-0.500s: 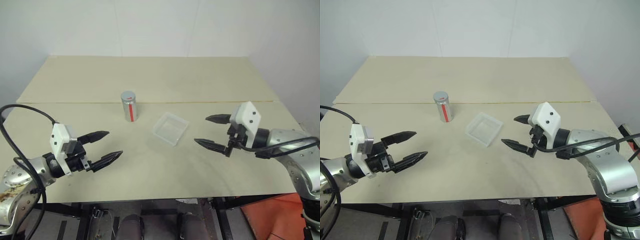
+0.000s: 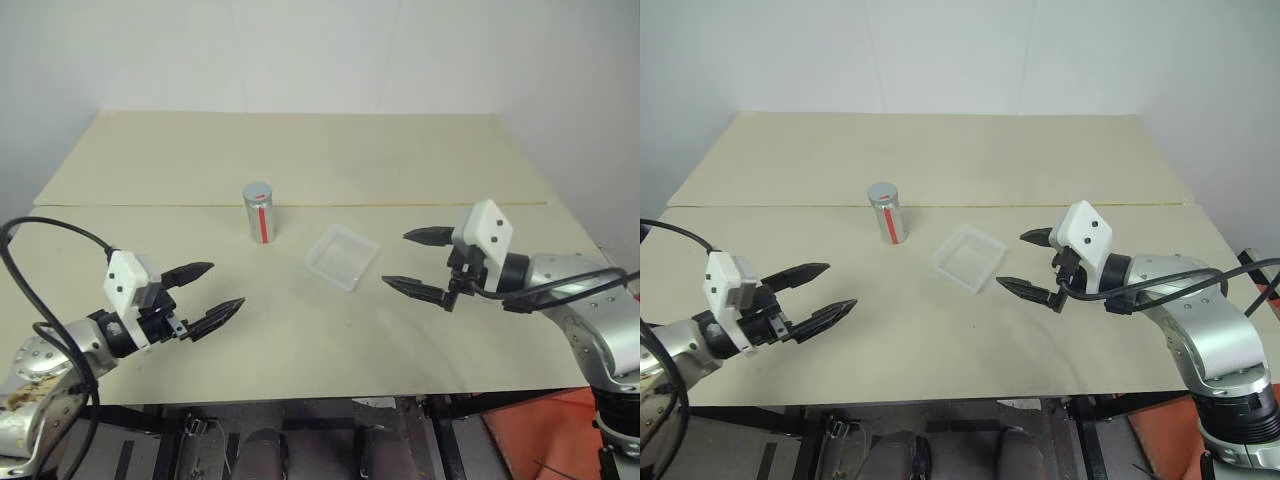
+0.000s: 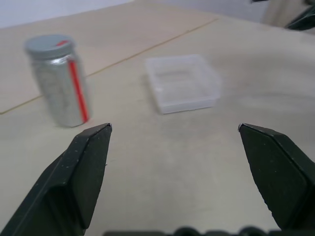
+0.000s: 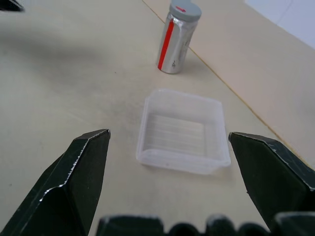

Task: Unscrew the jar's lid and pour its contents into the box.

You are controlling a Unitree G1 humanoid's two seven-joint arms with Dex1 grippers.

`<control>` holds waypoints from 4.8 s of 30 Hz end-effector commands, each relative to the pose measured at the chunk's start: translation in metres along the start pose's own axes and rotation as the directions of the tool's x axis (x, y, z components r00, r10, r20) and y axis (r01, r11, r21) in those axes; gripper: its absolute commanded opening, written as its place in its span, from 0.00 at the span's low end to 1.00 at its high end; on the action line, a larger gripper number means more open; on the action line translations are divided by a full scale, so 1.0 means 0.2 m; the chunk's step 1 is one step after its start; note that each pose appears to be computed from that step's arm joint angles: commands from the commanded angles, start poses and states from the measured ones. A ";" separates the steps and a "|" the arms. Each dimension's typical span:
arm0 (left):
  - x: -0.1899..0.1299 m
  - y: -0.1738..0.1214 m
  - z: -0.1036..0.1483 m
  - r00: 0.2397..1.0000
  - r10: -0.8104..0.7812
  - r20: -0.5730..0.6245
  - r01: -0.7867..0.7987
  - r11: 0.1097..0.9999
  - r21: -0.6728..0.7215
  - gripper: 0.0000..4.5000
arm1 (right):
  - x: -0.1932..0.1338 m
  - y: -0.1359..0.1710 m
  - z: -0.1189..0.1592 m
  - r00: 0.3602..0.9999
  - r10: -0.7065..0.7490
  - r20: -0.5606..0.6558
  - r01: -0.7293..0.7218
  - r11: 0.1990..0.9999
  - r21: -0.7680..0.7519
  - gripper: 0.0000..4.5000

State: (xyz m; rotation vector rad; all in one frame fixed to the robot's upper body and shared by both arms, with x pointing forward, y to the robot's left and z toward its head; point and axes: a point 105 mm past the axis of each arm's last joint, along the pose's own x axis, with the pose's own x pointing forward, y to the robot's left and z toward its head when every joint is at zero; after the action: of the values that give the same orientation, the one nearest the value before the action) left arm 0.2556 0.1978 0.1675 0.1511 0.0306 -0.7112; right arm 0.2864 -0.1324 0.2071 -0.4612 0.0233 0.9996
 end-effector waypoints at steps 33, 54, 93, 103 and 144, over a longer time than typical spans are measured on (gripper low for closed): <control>0.64 0.27 0.01 0.785 0.597 0.168 -0.600 0.799 -0.038 1.00 | 0.01 -0.06 0.14 0.995 -0.029 0.095 0.040 0.991 -0.124 1.00; 0.83 0.24 0.03 0.699 0.686 0.200 -0.678 0.726 -0.119 1.00 | -0.01 -0.07 0.14 0.995 -0.041 0.087 0.052 0.991 -0.124 1.00; 0.80 0.38 0.10 0.770 0.575 0.275 -0.551 0.818 -0.168 0.57 | -0.02 -0.01 0.16 0.992 -0.029 0.119 0.040 0.995 -0.097 1.00; 0.48 0.24 0.22 0.956 0.007 0.294 0.007 0.999 -0.047 0.57 | 0.02 0.00 0.19 0.988 -0.002 0.157 0.016 0.996 -0.091 1.00; 0.48 0.00 0.37 0.705 -0.668 0.238 0.628 0.744 0.229 0.57 | 0.50 0.09 0.61 0.952 0.149 0.267 -0.183 0.977 0.110 1.00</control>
State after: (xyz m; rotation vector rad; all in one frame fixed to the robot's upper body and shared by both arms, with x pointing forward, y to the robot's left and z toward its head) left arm 0.3283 0.1251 0.2193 0.1189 -0.2194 -1.4454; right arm 0.3065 0.0025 0.2756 -0.1917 -0.0317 1.2082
